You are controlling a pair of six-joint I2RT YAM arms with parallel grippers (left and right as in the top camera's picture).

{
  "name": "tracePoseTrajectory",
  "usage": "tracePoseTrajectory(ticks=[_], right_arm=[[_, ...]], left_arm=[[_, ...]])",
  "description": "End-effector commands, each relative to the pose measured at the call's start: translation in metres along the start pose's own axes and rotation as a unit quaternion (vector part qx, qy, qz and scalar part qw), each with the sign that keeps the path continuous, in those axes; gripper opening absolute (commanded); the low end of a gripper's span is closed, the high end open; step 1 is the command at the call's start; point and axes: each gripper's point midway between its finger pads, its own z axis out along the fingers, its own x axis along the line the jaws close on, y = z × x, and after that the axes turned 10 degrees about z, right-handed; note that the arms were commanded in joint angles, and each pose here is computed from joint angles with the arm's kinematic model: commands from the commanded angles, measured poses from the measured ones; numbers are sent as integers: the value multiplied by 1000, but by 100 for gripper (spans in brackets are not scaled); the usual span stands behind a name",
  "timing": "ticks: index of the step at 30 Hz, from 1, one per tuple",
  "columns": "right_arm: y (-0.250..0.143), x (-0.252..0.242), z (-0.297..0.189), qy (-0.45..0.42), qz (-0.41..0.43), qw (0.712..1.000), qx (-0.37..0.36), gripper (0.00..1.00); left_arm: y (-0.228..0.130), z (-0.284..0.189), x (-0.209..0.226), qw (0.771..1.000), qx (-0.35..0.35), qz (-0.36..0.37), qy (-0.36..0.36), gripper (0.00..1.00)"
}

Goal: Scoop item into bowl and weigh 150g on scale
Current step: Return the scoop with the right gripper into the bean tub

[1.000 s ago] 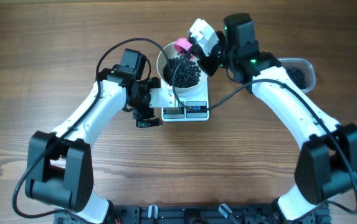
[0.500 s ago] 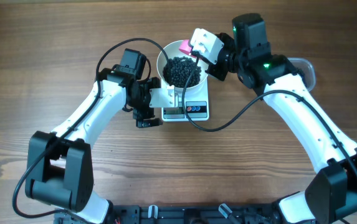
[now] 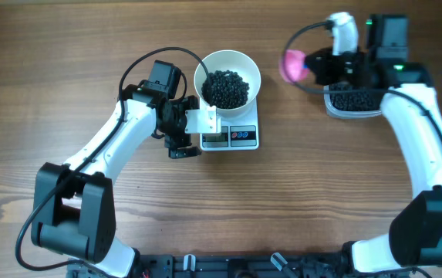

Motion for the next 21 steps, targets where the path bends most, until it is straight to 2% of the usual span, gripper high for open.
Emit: tracePoseTrajectory(ticks=[1, 4, 6, 12, 16, 21], right_arm=[[7, -32, -31, 1, 85, 996, -19, 4], [5, -61, -56, 7, 176, 984, -26, 4], [3, -84, -75, -14, 198, 980, -32, 4], [-17, -140, -91, -164, 190, 968, -20, 4], [-24, -167, -103, -251, 142, 957, -4, 4], [-36, -177, -88, -279, 137, 950, 24, 4]], left_arm=[[0, 4, -5, 1000, -9, 4, -10, 100], [0, 4, -5, 1000, -9, 4, -10, 100], [0, 4, -5, 1000, -9, 4, -10, 100], [0, 4, -5, 1000, -9, 4, -10, 100], [0, 4, -5, 1000, -9, 4, -10, 100], [0, 4, -5, 1000, -9, 4, -10, 100]])
